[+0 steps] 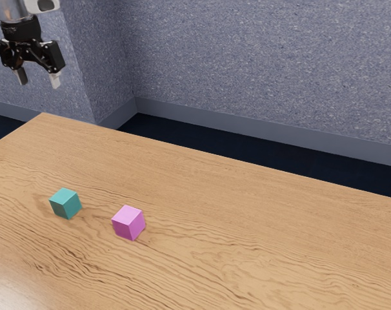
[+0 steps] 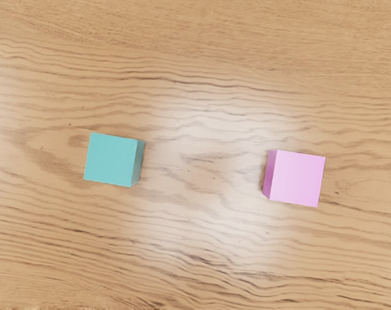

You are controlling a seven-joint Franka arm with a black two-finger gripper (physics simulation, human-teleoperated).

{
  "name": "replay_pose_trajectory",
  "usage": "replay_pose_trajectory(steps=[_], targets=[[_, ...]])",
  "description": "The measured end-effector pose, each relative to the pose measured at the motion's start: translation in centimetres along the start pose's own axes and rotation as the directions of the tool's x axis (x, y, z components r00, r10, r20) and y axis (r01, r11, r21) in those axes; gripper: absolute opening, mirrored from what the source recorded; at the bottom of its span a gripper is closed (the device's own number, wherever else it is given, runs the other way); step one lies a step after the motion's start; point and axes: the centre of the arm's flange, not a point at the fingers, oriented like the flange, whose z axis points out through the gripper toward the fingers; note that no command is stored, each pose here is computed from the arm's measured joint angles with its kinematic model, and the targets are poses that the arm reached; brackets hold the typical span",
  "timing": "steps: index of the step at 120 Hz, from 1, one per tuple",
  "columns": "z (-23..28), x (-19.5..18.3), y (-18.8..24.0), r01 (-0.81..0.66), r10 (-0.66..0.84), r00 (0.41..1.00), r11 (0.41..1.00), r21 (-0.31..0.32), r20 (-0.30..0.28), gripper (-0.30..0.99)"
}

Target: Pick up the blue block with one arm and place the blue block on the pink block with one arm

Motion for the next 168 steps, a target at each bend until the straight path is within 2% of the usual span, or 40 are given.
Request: replay_pose_trajectory(steps=[29, 33, 41, 45, 49, 59, 68, 80, 91, 102, 114, 127, 149, 159, 168], targets=[[0.0, -0.6, -4.1, 0.075, -0.075, 0.997, 0.997, -0.029, -0.001, 0.69], [-2.2, -1.6, -4.2, 0.076, -0.077, 0.996, 0.997, -0.023, -0.037, 0.69], [-10.8, -6.8, -5.4, 0.101, -0.099, 0.98, 0.995, 0.003, -0.174, 0.69], [-12.4, -9.2, -8.3, 0.161, -0.158, 0.969, 0.987, 0.0, -0.192, 0.69], [-12.3, -10.7, -11.7, 0.232, -0.229, 0.957, 0.973, -0.004, -0.175, 0.69], [-9.6, -10.6, -15.5, 0.313, -0.311, 0.946, 0.95, 0.005, -0.09, 0.69], [-4.6, -7.3, -16.1, 0.313, -0.313, 0.95, 0.949, 0.017, 0.005, 0.69], [1.6, -2.4, -16.3, 0.306, -0.308, 0.948, 0.951, 0.039, 0.077, 0.69], [12.4, 0.2, -16.0, 0.282, -0.28, 0.945, 0.959, 0.011, 0.168, 0.69], [20.8, -0.1, -18.4, 0.332, -0.324, 0.931, 0.943, -0.023, 0.167, 0.69], [26.0, 0.5, -20.2, 0.365, -0.36, 0.926, 0.93, -0.027, 0.116, 0.69], [27.9, 1.1, -19.9, 0.319, -0.316, 0.947, 0.946, -0.05, 0.053, 0.69], [27.5, 1.4, -19.4, 0.169, -0.169, 0.986, 0.984, -0.057, 0.0, 0.69], [27.1, 1.2, -19.1, 0.07, -0.07, 0.998, 0.997, -0.02, 0.003, 0.69], [27.5, 1.3, -19.0, 0.015, -0.015, 1.0, 1.0, -0.011, 0.008, 0.69]])
